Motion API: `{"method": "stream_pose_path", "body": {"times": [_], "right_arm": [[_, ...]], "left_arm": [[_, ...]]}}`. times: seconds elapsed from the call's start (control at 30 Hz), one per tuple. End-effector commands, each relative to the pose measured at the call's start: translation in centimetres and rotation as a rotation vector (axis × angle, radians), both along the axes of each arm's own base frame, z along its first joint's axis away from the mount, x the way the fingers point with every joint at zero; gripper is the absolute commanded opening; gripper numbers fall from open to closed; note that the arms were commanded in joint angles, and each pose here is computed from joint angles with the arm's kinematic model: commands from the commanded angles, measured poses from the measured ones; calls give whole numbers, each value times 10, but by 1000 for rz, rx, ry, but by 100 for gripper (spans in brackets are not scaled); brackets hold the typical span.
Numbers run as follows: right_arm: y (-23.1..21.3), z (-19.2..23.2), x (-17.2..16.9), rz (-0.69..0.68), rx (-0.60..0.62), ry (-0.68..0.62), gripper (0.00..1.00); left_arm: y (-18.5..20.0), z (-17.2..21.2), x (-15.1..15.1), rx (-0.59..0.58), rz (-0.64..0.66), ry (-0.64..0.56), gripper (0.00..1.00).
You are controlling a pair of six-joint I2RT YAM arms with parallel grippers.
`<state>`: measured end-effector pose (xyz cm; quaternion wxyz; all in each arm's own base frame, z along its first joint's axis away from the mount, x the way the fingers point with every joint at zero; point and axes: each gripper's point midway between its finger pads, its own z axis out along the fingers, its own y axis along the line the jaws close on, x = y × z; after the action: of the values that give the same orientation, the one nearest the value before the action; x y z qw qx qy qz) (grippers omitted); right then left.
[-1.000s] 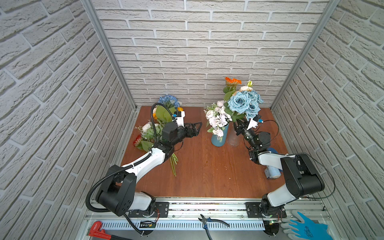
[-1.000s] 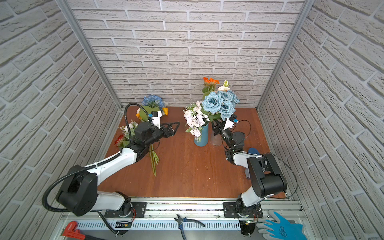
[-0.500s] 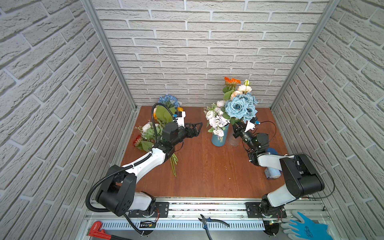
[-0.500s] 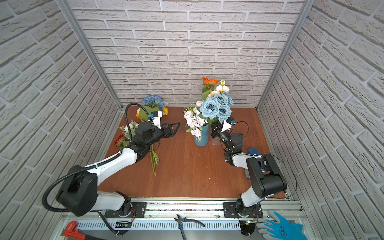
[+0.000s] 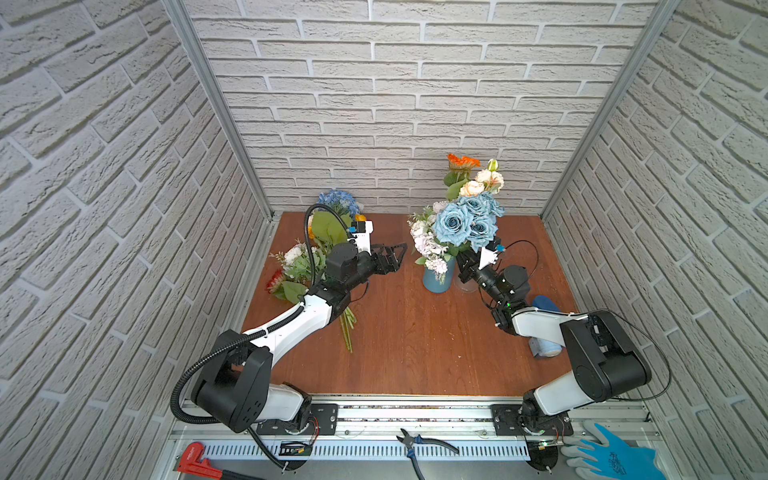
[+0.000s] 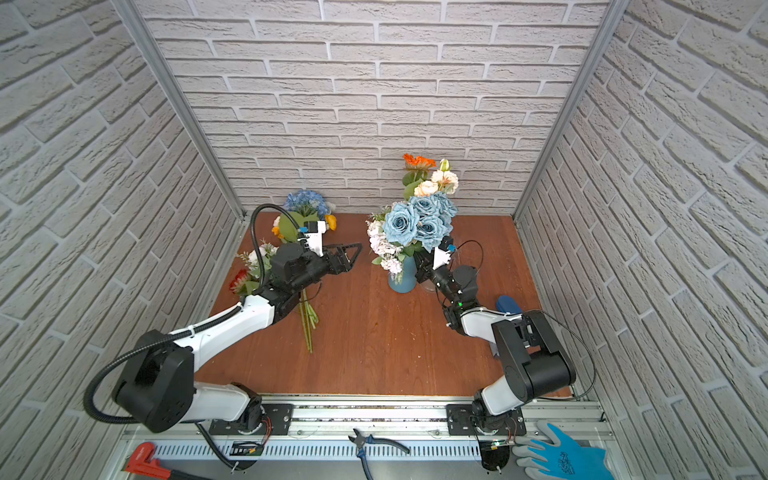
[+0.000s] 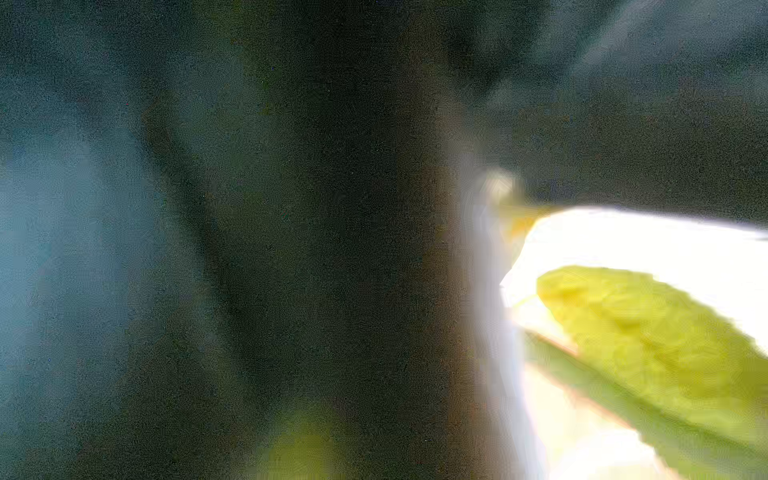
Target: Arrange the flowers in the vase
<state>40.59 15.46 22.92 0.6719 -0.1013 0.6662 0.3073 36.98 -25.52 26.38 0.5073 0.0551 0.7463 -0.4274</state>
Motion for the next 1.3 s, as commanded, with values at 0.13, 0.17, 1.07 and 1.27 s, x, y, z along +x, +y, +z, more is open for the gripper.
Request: {"method": "stream_pose_path", "body": {"times": [0.13, 0.17, 1.07, 1.27], "right_arm": [[-3, 1, -19, -8, -8, 23, 36], [-4, 8, -22, -15, -12, 11, 36], [-5, 31, -1, -43, 54, -30, 6], [-5, 7, -16, -33, 35, 37, 6]], "left_arm": [[1, 25, -4, -10, 5, -75, 98], [2, 26, -4, -11, 5, -77, 98], [8, 35, -12, 4, 17, -108, 98], [7, 32, -10, -2, 15, -103, 98]]}}
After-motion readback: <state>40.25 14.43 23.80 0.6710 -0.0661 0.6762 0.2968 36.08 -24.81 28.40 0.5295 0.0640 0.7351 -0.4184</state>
